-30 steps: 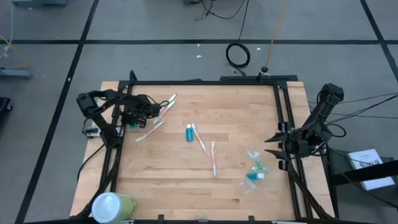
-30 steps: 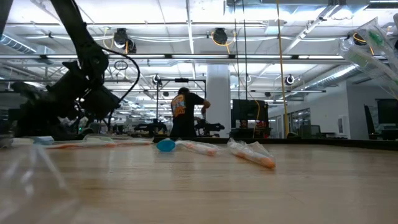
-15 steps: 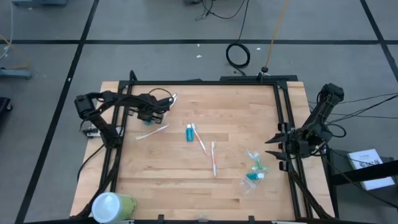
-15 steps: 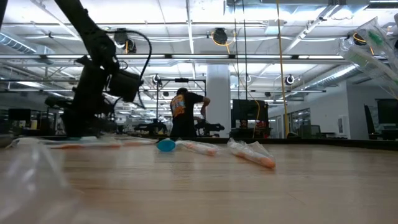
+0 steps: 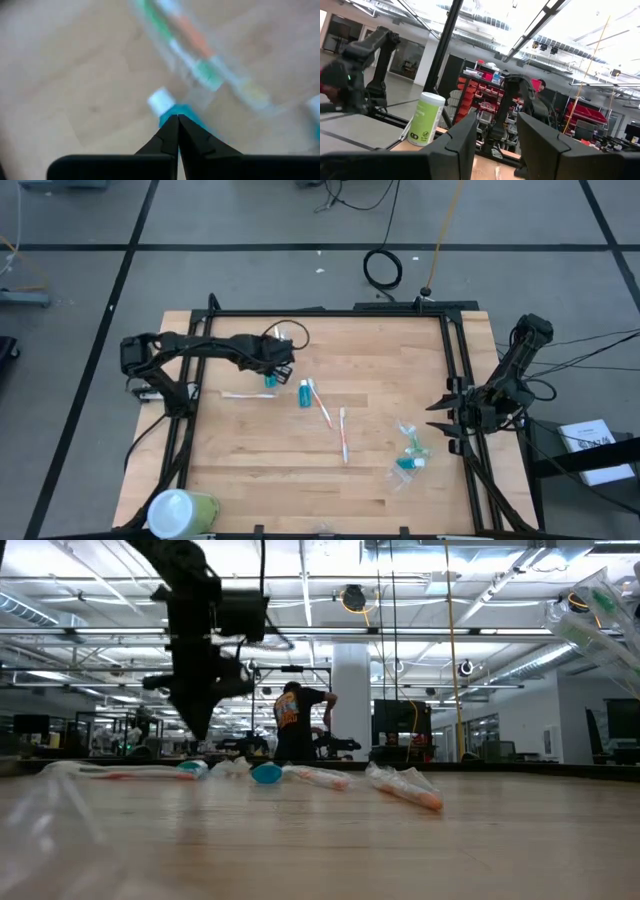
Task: Pick & Place toothbrushing station
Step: Adjust the toothbrushes and the mouthwash on the table
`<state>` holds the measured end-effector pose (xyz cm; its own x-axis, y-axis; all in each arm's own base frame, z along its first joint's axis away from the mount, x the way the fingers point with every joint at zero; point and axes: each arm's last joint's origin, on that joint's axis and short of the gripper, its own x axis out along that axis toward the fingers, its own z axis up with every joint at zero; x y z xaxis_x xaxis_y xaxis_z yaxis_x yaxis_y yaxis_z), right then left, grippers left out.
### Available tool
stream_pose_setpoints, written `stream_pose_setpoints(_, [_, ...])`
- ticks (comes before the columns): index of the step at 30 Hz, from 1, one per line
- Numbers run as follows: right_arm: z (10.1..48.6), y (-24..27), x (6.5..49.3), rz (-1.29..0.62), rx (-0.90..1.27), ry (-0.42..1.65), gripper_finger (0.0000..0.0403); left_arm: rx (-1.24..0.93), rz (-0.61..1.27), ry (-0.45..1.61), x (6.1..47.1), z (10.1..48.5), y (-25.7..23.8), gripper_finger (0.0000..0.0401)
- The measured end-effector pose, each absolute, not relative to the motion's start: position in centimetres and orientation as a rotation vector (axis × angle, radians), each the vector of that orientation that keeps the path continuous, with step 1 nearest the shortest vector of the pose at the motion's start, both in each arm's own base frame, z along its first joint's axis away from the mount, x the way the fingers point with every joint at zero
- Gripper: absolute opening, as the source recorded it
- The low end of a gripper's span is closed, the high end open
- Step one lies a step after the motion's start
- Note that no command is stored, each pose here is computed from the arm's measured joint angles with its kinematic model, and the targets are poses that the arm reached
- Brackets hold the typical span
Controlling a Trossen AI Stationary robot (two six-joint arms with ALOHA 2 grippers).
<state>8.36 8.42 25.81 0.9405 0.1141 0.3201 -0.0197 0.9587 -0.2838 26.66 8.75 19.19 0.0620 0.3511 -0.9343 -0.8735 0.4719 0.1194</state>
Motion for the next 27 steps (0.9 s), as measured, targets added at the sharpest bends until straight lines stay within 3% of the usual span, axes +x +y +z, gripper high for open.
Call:
stream_pose_setpoints(6, [25.8,8.4,8.4,0.066,-0.281,-0.339,0.0132,-0.422,0.882,0.877,26.5,24.6,7.2,0.0014])
stream_pose_setpoints(11, [25.8,8.4,8.4,0.066,-0.282,-0.339,0.0132,-0.456,0.871,0.736,25.4,26.8,7.4,0.0015])
stream_pose_setpoints(15, [25.8,8.4,8.4,0.068,-0.281,-0.340,0.0132,-0.461,0.872,0.759,25.7,26.2,8.0,0.0041])
stream_pose_setpoints(19, [25.8,8.4,8.4,0.070,-0.271,-0.340,0.0132,-0.452,0.862,0.838,26.6,24.5,8.3,0.0098])
stream_pose_setpoints(24, [25.8,8.4,8.4,0.070,-0.271,-0.340,0.0132,-0.362,1.113,0.897,26.8,21.9,10.7,0.0158])
stream_pose_setpoints(27, [25.8,8.4,8.4,0.070,-0.270,-0.340,0.0132,-0.411,1.161,0.918,27.1,20.1,12.6,0.0175])
